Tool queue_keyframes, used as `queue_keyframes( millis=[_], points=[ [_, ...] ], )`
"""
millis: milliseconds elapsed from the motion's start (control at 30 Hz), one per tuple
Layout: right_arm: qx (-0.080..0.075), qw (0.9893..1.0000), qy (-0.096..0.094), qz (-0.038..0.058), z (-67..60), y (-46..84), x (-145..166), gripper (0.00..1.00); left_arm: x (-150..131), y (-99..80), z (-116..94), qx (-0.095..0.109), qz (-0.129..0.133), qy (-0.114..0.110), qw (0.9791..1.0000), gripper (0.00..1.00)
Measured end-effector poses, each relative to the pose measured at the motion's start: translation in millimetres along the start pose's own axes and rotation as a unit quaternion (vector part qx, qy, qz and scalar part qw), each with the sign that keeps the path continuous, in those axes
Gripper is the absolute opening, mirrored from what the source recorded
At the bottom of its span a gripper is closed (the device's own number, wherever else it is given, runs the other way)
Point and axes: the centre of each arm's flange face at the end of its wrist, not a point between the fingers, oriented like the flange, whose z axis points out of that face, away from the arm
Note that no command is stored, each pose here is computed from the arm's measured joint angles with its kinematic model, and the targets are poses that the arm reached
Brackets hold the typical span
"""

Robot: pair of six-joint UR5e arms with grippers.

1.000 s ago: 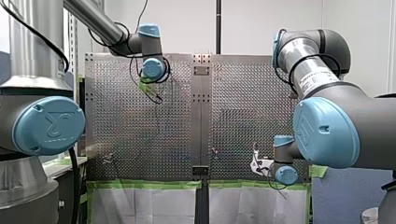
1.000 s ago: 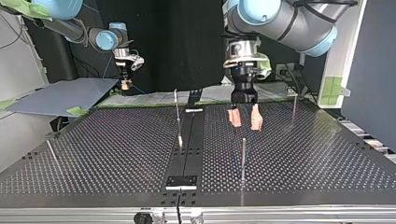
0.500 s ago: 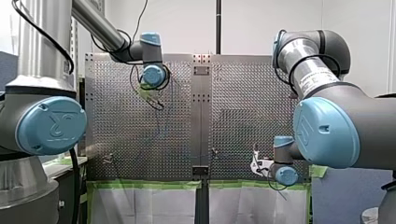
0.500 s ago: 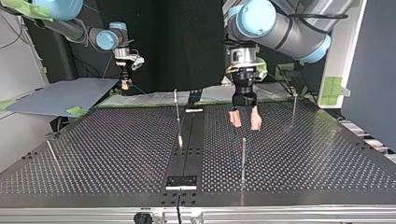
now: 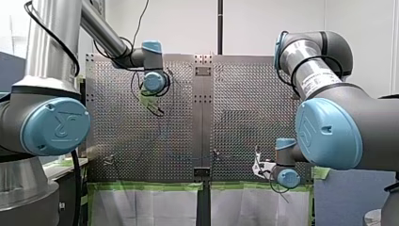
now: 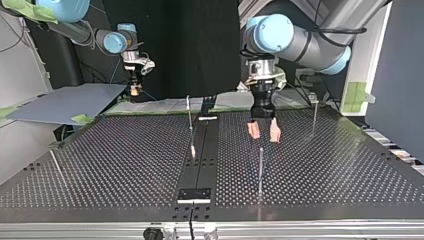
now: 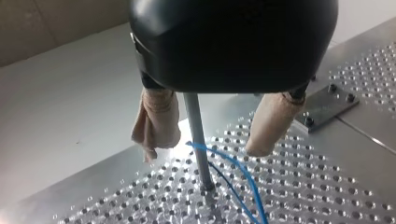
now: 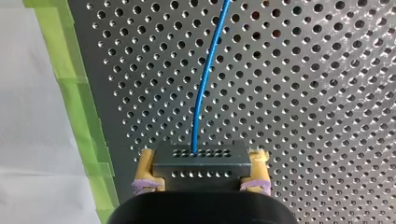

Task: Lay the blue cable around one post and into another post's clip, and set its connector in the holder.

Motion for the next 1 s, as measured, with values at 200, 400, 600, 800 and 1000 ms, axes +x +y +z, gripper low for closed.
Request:
queue_keyframes(
  millis=[200,400,600,800,1000],
  points=[
    [0.0,1.0,0.0,0.0002,-0.3,-0.3,-1.3,0.0,-0.9,3.4,15.9,-0.004,-0.01,-0.009,0.9999,0.98],
    [0.003,1.0,-0.001,-0.0002,-0.9,-1.4,-2.9,0.0,-8.6,2.6,35.3,-0.014,-0.008,-0.025,0.9996,0.98],
    [0.003,1.0,-0.001,-0.0001,-1.0,-1.5,-3.6,0.0,-9.8,8.7,54.3,-0.028,-0.002,-0.032,0.9991,0.98],
    [0.002,1.0,-0.001,0.0003,-0.7,-0.4,-3.8,0.0,-12.5,23.0,76.8,-0.058,0.019,-0.041,0.9973,0.98],
    [0.0,1.0,0.0,0.0012,-0.2,3.0,-3.7,0.0,-34.2,19.6,103.5,-0.066,0.043,-0.067,0.9947,0.98]
  ],
)
